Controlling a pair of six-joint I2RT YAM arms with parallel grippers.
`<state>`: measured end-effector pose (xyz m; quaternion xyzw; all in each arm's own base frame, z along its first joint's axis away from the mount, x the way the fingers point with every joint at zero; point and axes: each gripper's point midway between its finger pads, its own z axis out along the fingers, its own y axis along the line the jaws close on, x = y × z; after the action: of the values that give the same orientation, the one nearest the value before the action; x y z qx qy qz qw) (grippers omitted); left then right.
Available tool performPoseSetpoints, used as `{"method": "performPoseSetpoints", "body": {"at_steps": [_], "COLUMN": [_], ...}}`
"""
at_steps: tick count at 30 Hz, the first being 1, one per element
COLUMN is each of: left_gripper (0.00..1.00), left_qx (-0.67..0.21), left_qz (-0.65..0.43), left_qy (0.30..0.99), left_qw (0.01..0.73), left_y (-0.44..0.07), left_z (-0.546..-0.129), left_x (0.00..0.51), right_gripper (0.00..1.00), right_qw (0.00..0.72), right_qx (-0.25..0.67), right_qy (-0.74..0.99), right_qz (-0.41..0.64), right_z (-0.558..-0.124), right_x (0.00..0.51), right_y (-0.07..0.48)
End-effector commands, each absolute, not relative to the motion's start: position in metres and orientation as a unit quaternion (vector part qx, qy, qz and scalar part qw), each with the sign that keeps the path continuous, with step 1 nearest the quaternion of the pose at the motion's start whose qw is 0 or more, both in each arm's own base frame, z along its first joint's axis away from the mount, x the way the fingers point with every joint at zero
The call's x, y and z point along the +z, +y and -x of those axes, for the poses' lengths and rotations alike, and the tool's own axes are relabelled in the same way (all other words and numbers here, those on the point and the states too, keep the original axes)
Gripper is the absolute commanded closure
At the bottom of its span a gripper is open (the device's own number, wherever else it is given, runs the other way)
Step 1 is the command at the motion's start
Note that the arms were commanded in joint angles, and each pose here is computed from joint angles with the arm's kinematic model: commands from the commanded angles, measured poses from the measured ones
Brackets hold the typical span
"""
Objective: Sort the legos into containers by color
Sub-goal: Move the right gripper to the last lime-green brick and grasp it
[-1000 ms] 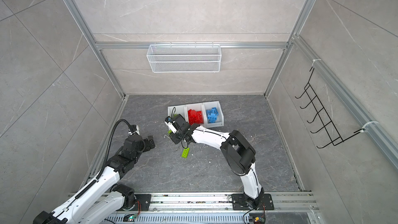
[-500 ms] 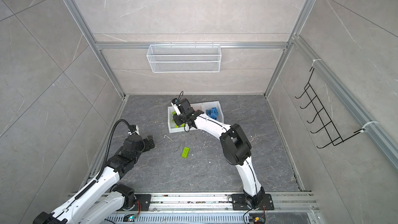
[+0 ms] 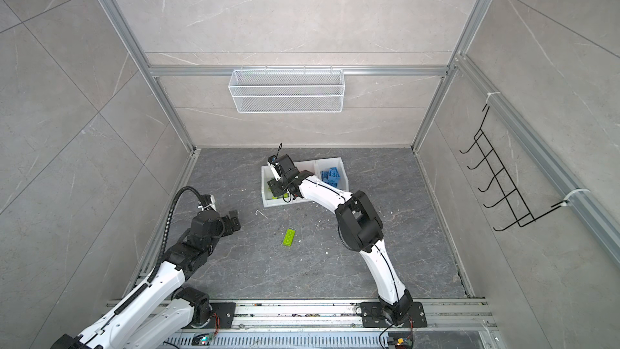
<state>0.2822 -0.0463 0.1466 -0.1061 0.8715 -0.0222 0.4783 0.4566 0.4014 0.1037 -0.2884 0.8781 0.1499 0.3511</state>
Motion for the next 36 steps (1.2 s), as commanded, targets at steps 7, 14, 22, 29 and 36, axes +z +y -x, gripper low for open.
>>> {"method": "performPoseSetpoints", "body": {"at_steps": [7, 14, 22, 29, 36], "left_gripper": [0.00, 0.01, 0.01, 0.00, 0.01], "left_qx": [-0.017, -0.014, -0.016, -0.002, -0.002], "left_qz": [0.116, 0.118, 0.130, 0.149, 0.150], "left_qy": [0.862, 0.863, 0.853, 0.837, 0.836], "left_qw": [0.493, 0.492, 0.506, 0.527, 0.528], "left_y": [-0.041, -0.040, -0.034, -0.022, -0.021], "left_z": [-0.284, -0.285, -0.279, -0.271, -0.271], "left_x": [0.154, 0.152, 0.155, 0.163, 0.163], "right_gripper": [0.39, 0.39, 0.35, 0.32, 0.31], "right_qw": [0.344, 0.252, 0.231, 0.218, 0.210], "right_qx": [0.154, 0.156, 0.126, 0.130, 0.126], "right_qy": [0.888, 0.933, 0.939, 0.934, 0.934], "right_qz": [0.262, 0.202, 0.224, 0.252, 0.261], "right_z": [-0.369, -0.270, -0.237, -0.237, -0.240], "right_x": [0.150, 0.089, 0.050, 0.031, 0.022], "right_y": [0.370, 0.330, 0.333, 0.352, 0.360]}}
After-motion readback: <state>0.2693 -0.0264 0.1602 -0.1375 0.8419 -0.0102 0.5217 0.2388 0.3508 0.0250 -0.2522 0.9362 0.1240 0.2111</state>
